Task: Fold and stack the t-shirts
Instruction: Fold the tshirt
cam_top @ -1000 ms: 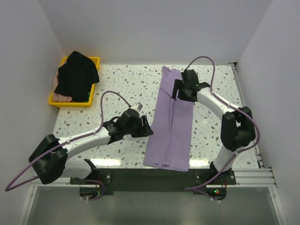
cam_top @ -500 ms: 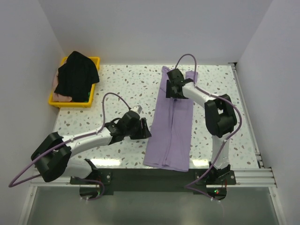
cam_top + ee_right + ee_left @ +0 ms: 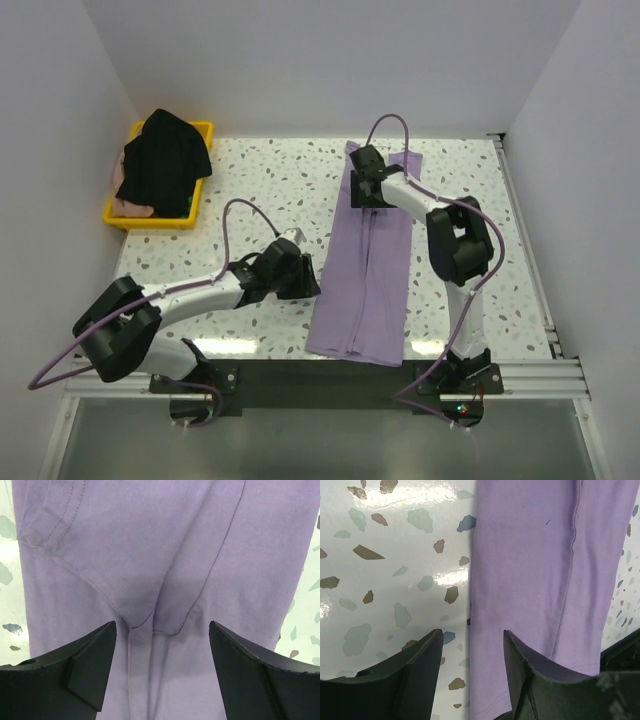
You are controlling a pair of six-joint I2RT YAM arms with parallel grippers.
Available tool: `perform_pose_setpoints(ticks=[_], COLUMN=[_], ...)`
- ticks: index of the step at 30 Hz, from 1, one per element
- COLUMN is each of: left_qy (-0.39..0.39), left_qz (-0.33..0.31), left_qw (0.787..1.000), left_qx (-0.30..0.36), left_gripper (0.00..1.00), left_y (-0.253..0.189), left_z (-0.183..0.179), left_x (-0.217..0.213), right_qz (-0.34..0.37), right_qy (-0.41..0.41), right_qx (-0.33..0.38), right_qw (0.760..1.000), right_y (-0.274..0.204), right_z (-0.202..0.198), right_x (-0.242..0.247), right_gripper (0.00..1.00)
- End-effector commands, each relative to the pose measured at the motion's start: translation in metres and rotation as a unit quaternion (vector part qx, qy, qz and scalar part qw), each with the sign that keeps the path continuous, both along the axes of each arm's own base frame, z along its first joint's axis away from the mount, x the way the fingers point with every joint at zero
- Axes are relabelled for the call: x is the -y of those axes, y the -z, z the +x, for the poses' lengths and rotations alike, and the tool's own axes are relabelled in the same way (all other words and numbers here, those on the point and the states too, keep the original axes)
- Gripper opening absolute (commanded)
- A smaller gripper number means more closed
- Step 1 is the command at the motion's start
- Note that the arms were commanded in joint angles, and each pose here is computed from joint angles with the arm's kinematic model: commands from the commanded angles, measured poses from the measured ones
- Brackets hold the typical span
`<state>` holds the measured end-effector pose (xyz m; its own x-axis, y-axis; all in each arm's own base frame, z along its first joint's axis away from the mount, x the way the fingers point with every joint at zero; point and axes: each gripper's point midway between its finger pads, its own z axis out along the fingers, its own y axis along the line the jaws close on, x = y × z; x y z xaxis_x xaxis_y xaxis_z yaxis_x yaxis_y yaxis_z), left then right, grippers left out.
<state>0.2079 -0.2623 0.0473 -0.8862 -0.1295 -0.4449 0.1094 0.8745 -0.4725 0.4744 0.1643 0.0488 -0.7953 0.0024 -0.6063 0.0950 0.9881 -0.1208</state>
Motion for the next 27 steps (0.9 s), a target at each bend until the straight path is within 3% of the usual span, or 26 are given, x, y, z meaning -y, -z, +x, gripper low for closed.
perform_pose_setpoints(ticks=[1, 15, 27], left_qy=[0.008, 0.007, 0.009], left_qz=[0.003, 0.018, 0.021], left_qw=[1.0, 1.0, 1.0], left_qx=[0.021, 0.008, 0.005], left_gripper=[0.56, 0.56, 0.56], left_y=[0.002, 0.017, 0.021], left_z=[0.006, 0.003, 0.003], left_x=[0.001, -0.003, -0.003], right_qz=[-0.018, -0.041, -0.028], right_qy=[0.002, 0.007, -0.011], right_qx=[0.011, -0.003, 0.011], right_qw=[1.0, 0.999, 0.999], right_y=[-0.007, 0.002, -0.008], right_z=[0.001, -0.003, -0.002], right_x=[0.005, 0.013, -0.002], right_gripper=[0.78, 0.67, 0.67])
